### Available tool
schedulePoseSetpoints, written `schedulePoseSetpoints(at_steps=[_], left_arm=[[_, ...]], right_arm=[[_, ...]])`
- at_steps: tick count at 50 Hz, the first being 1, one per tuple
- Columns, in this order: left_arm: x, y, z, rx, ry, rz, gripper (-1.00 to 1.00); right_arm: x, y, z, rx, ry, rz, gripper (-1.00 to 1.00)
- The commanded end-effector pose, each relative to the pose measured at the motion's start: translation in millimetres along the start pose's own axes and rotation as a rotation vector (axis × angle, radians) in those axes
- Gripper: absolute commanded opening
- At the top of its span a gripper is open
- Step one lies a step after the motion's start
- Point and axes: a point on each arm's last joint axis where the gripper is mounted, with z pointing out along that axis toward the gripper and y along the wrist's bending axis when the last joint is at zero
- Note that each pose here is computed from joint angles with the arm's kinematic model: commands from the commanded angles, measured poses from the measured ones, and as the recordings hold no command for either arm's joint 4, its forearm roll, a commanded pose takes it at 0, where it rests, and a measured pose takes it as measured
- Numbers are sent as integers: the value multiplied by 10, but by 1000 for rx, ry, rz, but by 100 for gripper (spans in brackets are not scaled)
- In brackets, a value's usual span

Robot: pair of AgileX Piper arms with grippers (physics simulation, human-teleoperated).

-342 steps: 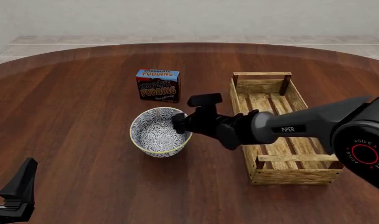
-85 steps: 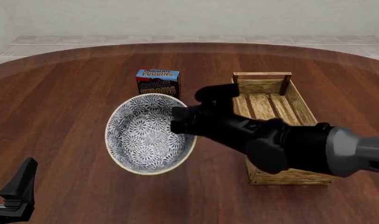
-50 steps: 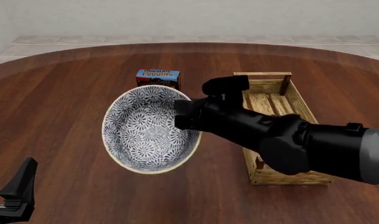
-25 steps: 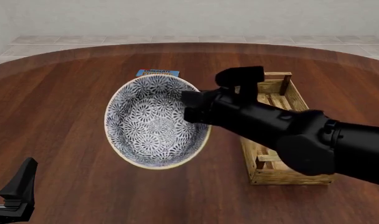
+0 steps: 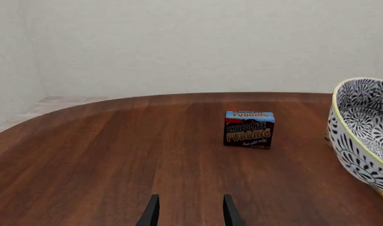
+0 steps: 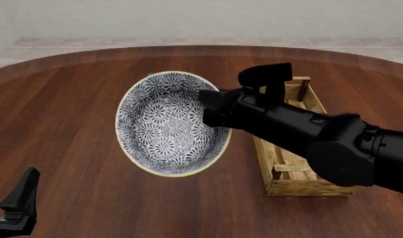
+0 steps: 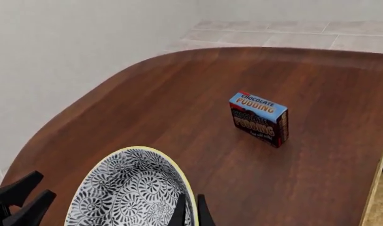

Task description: Pick up the bowl on the left and put it in the tray.

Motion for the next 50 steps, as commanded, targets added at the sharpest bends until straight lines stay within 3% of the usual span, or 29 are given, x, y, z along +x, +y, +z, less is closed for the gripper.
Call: schedulePoseSetpoints(at_steps=[1, 21, 50], left_arm=[[0, 0, 0, 0, 0, 0, 100], [0, 0, 0, 0, 0, 0, 100], [0, 0, 0, 0, 0, 0, 100]], right_arm=[[-73, -2, -56, 2, -29, 30, -100], [-202, -114, -190, 41, -79, 44, -100], [-318, -246, -456, 99, -129, 0, -100]])
